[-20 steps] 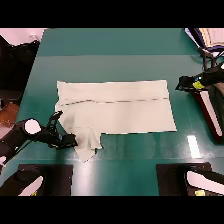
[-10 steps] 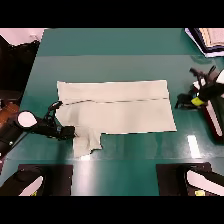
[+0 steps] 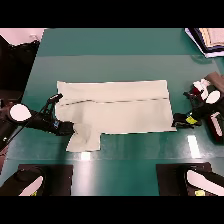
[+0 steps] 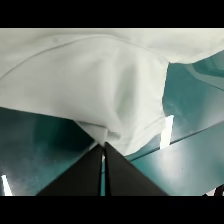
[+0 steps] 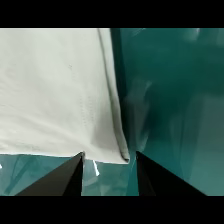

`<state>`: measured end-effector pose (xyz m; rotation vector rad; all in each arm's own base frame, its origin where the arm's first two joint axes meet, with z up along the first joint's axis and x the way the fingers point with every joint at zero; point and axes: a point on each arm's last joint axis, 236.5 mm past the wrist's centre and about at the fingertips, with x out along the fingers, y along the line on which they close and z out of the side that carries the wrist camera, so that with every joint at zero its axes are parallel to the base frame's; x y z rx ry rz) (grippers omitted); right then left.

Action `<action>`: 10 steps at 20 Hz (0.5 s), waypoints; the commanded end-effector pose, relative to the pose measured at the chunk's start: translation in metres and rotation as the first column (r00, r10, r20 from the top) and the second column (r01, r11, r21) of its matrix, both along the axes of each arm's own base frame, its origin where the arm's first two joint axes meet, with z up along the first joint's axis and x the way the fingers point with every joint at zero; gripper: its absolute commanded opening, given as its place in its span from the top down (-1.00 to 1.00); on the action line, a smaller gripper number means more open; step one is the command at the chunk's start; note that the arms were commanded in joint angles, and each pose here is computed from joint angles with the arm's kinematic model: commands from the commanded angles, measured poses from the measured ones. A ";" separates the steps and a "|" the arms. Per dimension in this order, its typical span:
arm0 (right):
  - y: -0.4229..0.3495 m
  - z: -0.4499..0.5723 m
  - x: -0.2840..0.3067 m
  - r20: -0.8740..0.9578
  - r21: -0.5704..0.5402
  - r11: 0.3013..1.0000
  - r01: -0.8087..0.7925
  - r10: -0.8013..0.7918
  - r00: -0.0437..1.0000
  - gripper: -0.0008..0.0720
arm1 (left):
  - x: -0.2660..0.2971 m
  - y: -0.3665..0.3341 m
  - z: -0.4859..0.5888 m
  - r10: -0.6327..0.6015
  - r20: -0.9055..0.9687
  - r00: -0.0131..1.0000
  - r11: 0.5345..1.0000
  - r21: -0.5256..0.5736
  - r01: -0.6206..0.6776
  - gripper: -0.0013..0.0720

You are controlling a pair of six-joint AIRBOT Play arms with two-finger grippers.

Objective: Fold the shirts.

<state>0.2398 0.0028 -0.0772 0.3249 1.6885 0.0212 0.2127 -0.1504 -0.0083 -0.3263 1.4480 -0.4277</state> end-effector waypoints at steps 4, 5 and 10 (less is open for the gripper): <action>0.005 -0.010 -0.002 0.008 0.000 1.000 -0.009 0.009 1.000 0.02 | -0.002 0.000 0.002 -0.012 -0.002 1.000 1.000 0.000 0.012 0.88; 0.009 -0.010 -0.002 0.010 0.000 1.000 -0.030 0.030 1.000 0.33 | -0.001 0.000 0.002 -0.022 0.007 1.000 1.000 0.000 0.022 0.89; 0.026 0.000 -0.010 0.014 0.000 0.989 -0.145 0.145 0.989 0.93 | -0.002 0.004 0.016 -0.065 0.008 0.998 0.997 0.028 0.065 0.89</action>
